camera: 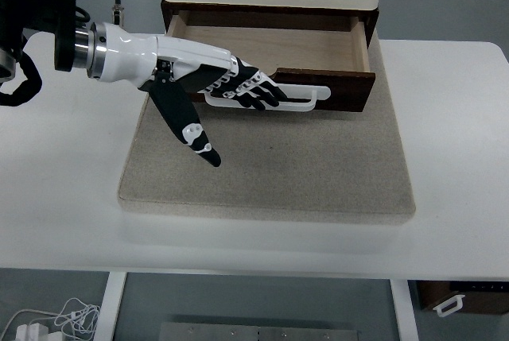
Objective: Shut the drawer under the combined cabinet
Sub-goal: 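Reach the left hand to the white handle of the open drawer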
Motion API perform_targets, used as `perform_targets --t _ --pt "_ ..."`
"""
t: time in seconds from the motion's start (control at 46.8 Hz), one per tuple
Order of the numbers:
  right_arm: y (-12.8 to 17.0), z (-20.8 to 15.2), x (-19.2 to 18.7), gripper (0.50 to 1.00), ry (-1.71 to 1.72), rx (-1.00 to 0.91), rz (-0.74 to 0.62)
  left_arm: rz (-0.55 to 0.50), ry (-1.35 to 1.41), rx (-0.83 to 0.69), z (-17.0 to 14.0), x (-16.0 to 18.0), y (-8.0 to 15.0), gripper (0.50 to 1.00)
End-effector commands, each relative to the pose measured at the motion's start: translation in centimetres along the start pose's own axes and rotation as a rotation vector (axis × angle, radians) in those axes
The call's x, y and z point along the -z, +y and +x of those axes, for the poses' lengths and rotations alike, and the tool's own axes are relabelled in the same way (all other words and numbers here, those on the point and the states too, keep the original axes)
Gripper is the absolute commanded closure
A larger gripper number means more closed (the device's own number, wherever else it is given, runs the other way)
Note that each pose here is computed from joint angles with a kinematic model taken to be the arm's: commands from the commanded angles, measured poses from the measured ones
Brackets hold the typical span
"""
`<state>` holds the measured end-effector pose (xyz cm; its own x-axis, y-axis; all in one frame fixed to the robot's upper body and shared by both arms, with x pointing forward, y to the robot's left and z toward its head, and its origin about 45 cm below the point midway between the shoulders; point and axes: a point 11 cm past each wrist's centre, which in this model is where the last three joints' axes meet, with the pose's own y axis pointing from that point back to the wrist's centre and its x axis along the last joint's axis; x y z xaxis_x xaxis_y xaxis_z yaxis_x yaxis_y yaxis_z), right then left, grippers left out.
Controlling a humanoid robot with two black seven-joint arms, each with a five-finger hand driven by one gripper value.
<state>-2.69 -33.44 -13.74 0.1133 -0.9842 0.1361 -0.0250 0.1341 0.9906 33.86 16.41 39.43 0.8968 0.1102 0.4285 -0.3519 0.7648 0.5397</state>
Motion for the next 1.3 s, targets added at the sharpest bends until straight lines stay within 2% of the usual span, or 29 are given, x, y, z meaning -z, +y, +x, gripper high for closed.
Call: perform_targets --t 0.0,0.149,0.47,0.641,0.961,1.281 --pt "0.0 0.0 0.0 0.548 0.000 0.000 0.000 0.043 -0.019 0.026 -0.6 0.3 -1.0 0.500" --pt "0.0 0.0 0.0 0.548 0.000 0.000 -0.001 0.105 -0.012 0.051 -1.2 1.1 -2.7 0.500" --pt "0.0 -0.1 0.0 0.548 0.000 0.002 0.000 0.130 -0.013 0.009 1.1 0.4 -5.2 0.500" --pt "0.0 0.0 0.0 0.548 0.000 0.000 0.000 0.120 -0.030 -0.002 1.7 -0.6 -5.0 0.500" --pt "0.0 0.0 0.0 0.548 0.000 0.000 0.000 0.126 -0.027 -0.008 1.9 -0.4 -4.8 0.500" --pt "0.0 0.0 0.0 0.548 0.000 0.000 0.000 0.118 -0.048 -0.041 3.1 -1.5 -3.5 0.500"
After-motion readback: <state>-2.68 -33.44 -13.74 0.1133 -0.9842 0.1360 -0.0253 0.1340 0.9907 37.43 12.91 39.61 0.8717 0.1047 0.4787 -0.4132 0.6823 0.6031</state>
